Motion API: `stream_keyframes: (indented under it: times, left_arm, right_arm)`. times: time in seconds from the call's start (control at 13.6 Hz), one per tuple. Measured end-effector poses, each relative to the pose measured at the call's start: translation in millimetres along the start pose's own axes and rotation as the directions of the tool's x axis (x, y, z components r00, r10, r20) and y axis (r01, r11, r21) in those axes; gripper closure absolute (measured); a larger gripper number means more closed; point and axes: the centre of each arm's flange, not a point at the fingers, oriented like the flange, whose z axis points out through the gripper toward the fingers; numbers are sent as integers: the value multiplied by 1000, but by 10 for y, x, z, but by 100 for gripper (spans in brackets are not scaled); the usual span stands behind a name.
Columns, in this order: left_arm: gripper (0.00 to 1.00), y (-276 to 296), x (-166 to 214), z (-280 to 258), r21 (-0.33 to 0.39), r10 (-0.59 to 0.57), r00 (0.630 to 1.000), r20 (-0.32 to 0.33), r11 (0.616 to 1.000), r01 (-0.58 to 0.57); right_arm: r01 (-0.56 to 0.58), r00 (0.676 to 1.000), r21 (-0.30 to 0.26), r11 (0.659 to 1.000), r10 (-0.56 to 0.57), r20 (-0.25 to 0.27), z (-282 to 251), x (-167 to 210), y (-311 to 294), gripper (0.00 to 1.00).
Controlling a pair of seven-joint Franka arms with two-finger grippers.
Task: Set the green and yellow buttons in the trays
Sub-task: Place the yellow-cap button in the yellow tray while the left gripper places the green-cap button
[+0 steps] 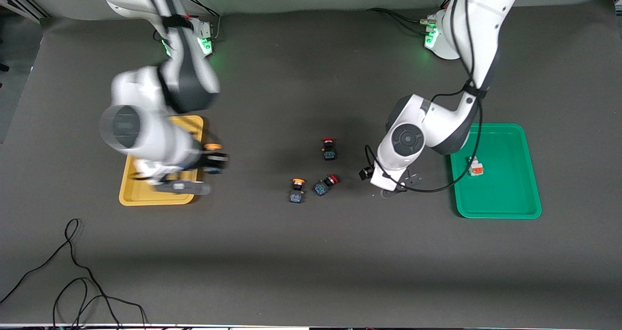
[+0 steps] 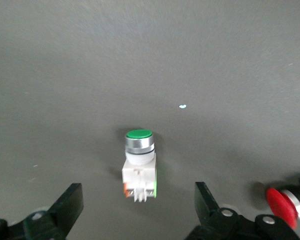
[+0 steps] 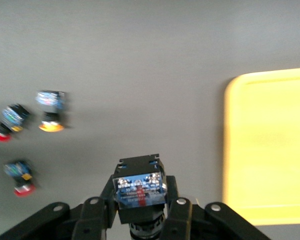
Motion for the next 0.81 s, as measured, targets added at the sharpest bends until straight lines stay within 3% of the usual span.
stream_keyframes:
  times: [0.15, 0.22, 0.51, 0.59, 0.81]
  left_arm:
    - [4, 32, -30, 217, 3, -6, 1000, 5, 1000, 6]
    - [12, 44, -51, 269, 7, -10, 1000, 8, 1000, 10]
    - [62, 52, -39, 265, 6, -18, 1000, 4, 1000, 17]
    - [67, 50, -27, 257, 5, -19, 1000, 2, 1000, 19]
    - [67, 56, 79, 64, -17, -33, 999, -22, 999, 32]
  right_arm:
    - [53, 999, 6, 999, -53, 11, -123, 60, 779, 59]
    - [64, 998, 5, 998, -64, 14, -67, 79, 1081, 59]
    - [81, 995, -40, 996, -83, -57, 701, 152, 1912, 59]
    - [86, 994, -37, 996, -88, -64, 959, 133, 2075, 59]
    - [94, 995, -32, 995, -95, -36, 1499, 77, 2362, 59]
